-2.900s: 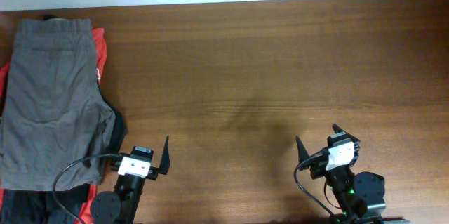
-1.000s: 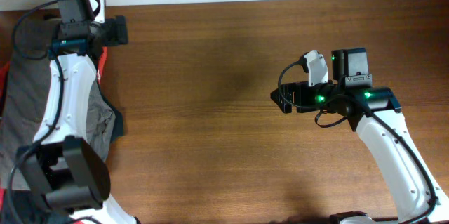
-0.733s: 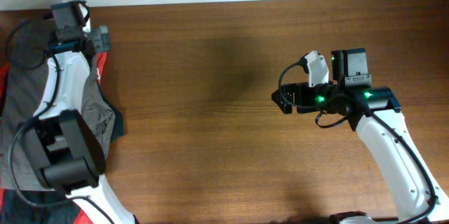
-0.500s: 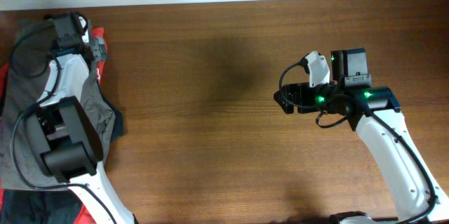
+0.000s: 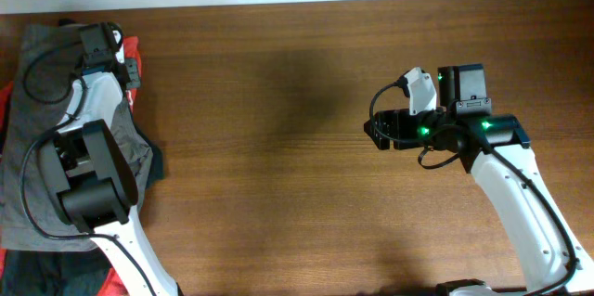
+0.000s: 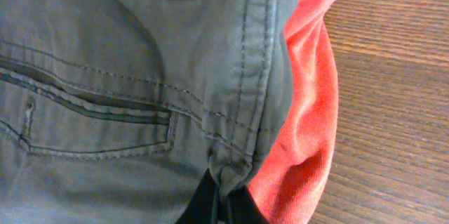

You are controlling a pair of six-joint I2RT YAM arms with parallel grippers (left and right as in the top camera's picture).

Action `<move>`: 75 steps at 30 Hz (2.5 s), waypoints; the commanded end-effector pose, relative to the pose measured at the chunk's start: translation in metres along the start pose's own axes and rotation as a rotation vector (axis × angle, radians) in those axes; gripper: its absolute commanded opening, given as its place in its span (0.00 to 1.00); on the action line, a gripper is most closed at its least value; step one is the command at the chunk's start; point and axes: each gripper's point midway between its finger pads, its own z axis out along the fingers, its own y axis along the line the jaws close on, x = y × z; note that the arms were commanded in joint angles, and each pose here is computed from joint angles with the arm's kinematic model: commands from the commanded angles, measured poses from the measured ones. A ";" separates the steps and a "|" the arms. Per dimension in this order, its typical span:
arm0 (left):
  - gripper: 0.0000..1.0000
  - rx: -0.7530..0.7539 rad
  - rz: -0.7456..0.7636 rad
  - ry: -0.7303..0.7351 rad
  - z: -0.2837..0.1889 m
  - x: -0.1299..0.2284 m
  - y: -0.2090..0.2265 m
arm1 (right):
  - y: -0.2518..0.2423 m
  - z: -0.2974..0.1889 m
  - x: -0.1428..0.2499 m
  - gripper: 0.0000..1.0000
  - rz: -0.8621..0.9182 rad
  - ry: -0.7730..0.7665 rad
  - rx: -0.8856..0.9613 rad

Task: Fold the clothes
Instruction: 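Reach the left gripper to the grey shorts on the pile and grasp them, then drag the grey shorts with the left gripper to the table center and release, then grasp the right waistband corner of the shorts with the right gripper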

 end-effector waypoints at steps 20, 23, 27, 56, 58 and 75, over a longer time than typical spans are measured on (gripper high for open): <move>0.01 0.797 0.470 -0.215 -0.295 -0.008 -0.352 | -0.073 -0.133 -0.069 0.80 0.187 -0.291 0.201; 0.01 0.845 0.578 -0.146 -0.295 0.042 -0.405 | -0.089 -0.144 -0.062 0.79 0.244 -0.293 0.233; 0.01 0.892 0.704 -0.046 -0.290 0.116 -0.466 | -0.108 -0.154 -0.052 0.80 0.311 -0.294 0.267; 0.99 1.041 0.321 0.177 -0.319 -0.003 -0.353 | -0.104 -0.170 -0.074 0.80 0.149 -0.359 0.203; 0.99 0.988 0.251 0.211 -0.289 -0.013 -0.317 | -0.096 -0.153 -0.088 0.80 0.064 -0.349 0.177; 0.91 0.815 0.180 0.468 -0.149 0.035 -0.261 | -0.179 0.037 -0.100 0.77 0.064 -0.123 0.150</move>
